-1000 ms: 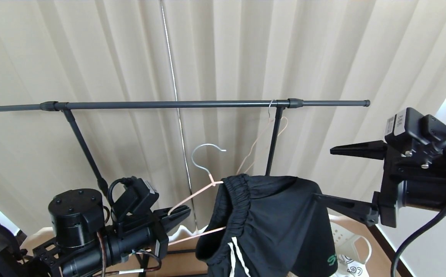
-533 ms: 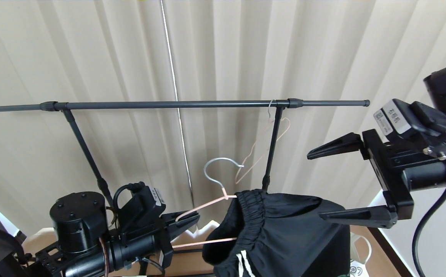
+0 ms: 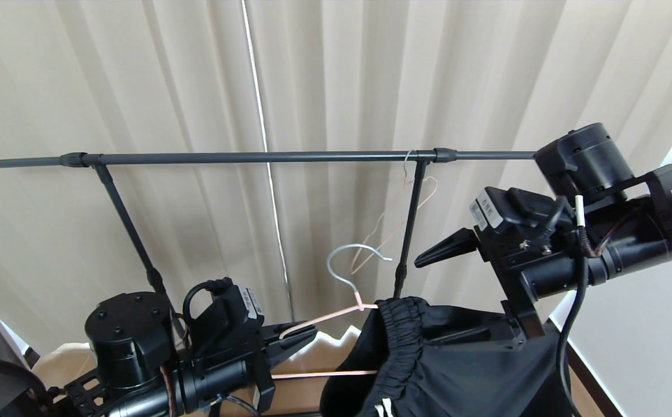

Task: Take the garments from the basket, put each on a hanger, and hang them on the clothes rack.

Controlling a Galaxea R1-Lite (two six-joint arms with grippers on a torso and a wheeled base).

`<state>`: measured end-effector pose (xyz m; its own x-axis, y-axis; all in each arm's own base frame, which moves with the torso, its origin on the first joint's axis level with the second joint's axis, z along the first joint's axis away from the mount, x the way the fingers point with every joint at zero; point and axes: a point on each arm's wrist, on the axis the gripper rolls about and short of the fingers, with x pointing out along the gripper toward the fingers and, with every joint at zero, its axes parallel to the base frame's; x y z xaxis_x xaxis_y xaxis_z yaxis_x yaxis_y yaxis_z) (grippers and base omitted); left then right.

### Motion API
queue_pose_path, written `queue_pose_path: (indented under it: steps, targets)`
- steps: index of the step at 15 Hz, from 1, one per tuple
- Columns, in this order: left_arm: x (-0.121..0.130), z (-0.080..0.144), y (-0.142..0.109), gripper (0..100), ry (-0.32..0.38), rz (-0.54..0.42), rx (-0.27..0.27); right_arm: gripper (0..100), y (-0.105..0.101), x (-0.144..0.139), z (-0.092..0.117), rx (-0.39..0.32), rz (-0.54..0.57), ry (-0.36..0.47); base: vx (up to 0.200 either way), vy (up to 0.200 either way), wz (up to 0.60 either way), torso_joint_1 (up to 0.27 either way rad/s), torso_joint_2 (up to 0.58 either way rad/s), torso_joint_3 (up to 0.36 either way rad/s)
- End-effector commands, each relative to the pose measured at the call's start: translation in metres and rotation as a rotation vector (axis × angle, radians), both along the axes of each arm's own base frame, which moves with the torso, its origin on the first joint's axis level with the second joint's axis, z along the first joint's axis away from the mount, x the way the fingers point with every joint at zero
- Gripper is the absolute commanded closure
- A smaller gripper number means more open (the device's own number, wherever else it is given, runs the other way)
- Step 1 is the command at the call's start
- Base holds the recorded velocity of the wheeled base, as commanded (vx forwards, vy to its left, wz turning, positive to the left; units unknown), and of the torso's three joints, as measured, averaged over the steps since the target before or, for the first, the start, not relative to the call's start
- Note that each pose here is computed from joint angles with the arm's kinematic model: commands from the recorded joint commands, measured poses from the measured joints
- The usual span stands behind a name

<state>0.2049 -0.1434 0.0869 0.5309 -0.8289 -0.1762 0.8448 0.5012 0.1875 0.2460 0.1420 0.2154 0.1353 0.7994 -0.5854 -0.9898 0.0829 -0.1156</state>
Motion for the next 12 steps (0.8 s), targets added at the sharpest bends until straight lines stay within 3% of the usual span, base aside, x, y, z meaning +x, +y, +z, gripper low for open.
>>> queue_pose_path:
  steps: [1, 12]
  targets:
    - [0.003, 0.001, -0.002, 100, -0.007, 0.000, -0.005, 0, 0.009, -0.001, -0.009, -0.026, 0.013, 0.033, 0.000, 0.000, 0.00, 0.000, 0.00, 0.000]
    - [-0.001, 0.002, -0.005, 100, -0.016, 0.001, -0.006, 0, 0.017, 0.006, -0.019, -0.068, -0.024, 0.066, 0.000, 0.000, 0.00, 0.000, 0.00, 0.000]
